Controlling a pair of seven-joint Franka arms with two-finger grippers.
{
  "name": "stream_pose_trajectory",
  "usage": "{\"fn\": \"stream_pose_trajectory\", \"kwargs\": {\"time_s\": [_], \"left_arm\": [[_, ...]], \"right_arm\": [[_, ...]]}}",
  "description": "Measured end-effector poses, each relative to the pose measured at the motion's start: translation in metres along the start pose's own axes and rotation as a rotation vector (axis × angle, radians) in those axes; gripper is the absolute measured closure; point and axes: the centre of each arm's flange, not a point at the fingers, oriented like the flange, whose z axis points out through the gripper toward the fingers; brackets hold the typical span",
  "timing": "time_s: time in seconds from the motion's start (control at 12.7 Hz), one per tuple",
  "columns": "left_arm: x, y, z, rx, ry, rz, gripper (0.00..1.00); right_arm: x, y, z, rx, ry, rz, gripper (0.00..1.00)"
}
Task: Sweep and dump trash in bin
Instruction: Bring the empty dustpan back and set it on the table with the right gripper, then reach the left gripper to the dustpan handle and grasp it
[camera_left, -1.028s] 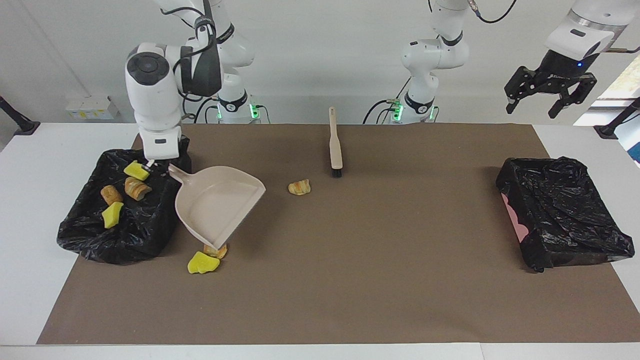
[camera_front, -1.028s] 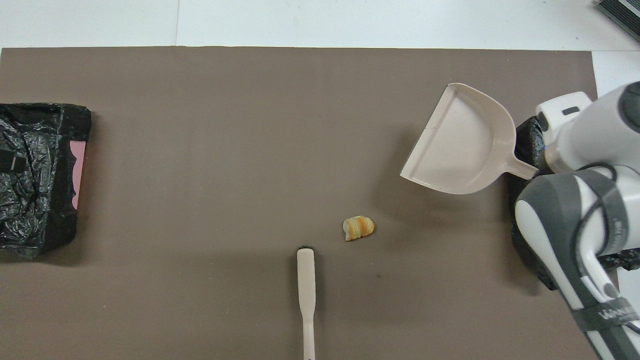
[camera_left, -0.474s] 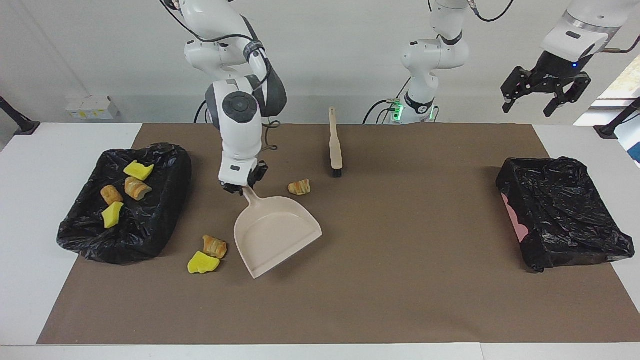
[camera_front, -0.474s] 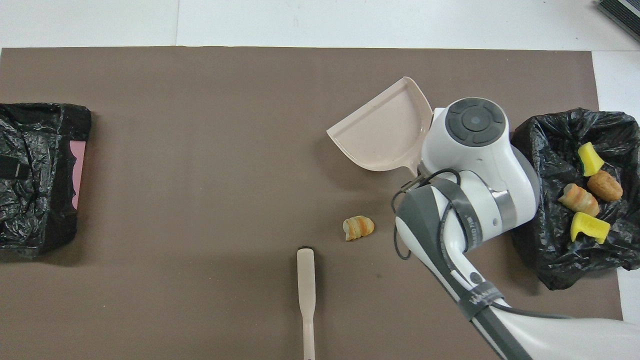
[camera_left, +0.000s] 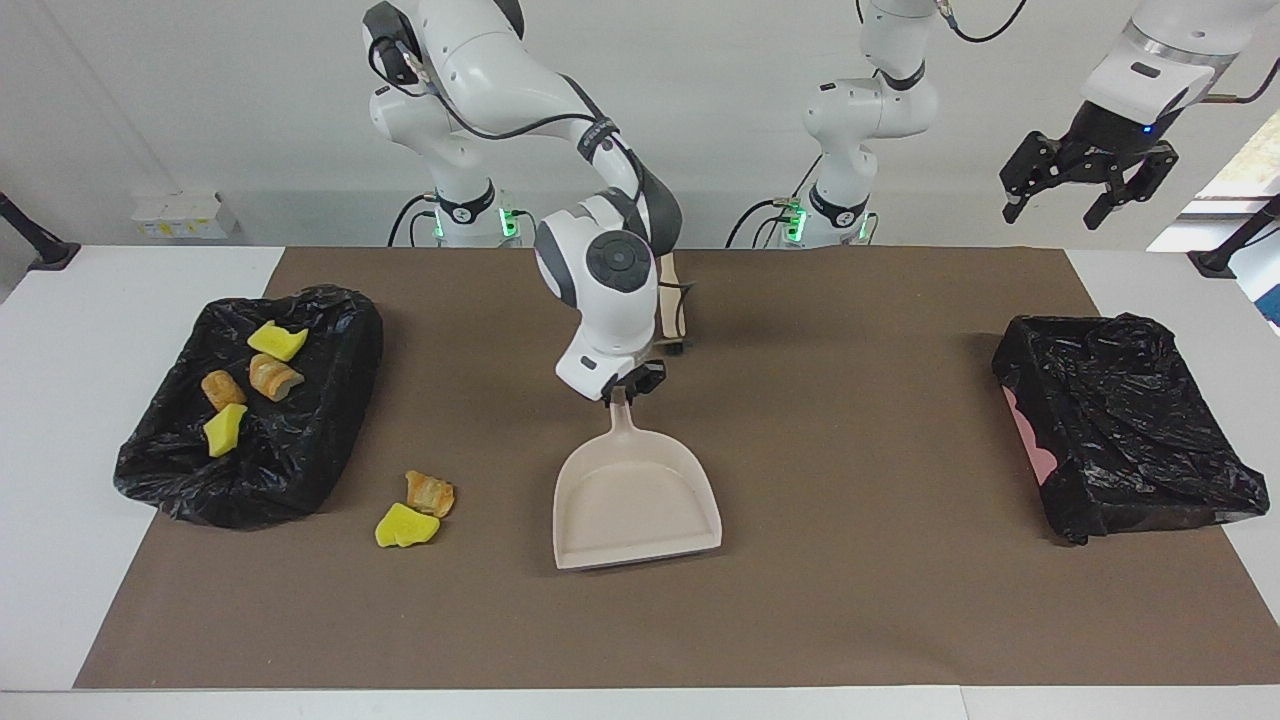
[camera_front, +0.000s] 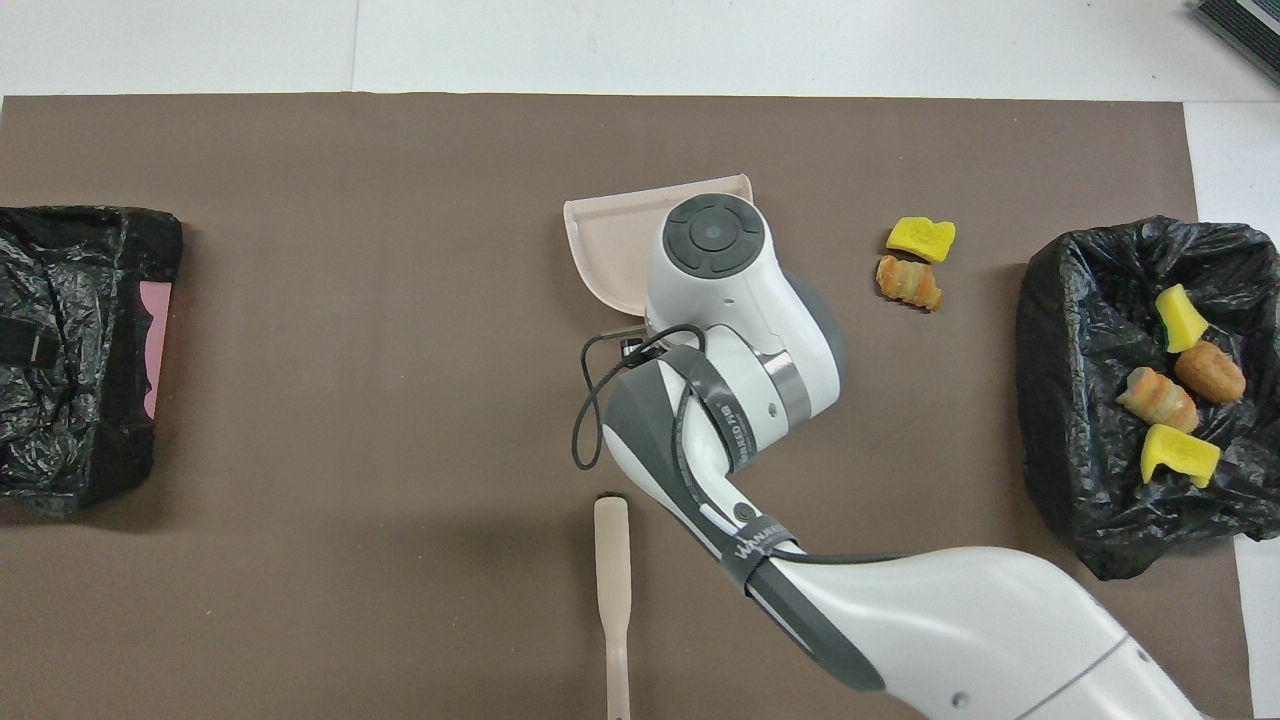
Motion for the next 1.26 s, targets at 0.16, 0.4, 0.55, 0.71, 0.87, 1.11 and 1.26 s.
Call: {"fn": "stream_pose_trajectory", "kwargs": {"time_s": [0.16,0.4,0.55,0.71,0.87,1.11,1.26], "left_arm": [[-0.001,0.0,-0.001,0.0,0.0,-0.011,0.0],[-0.002,-0.001,-0.002,0.001,0.0,-0.016,0.0],[-0.002,-0.005,-0.002,0.001,0.001,-0.023,0.0],[-0.002,-0.005,-0.002,0.001,0.001,-0.023,0.0],[-0.002,-0.002,-0.002,0.001,0.001,-0.019,0.0],[0.001,0.009,-0.002,0.0,0.014,0.001,0.0],[0.009,0.033,0.005,0.0,0.037,0.048,0.0]], "right_arm": [[0.009,-0.037,0.015,0.046,-0.01,0.086,0.68],[0.007,-0.07,0.016,0.065,0.002,0.103,0.61],[0.001,-0.077,0.007,0.071,0.011,0.091,0.37],[-0.016,-0.075,-0.008,0.063,0.003,0.082,0.12],[-0.048,-0.077,-0.017,0.04,-0.019,0.058,0.0],[-0.106,-0.078,-0.016,-0.005,-0.061,0.015,0.0],[-0.15,-0.082,-0.005,-0.009,-0.094,-0.012,0.0]]}}
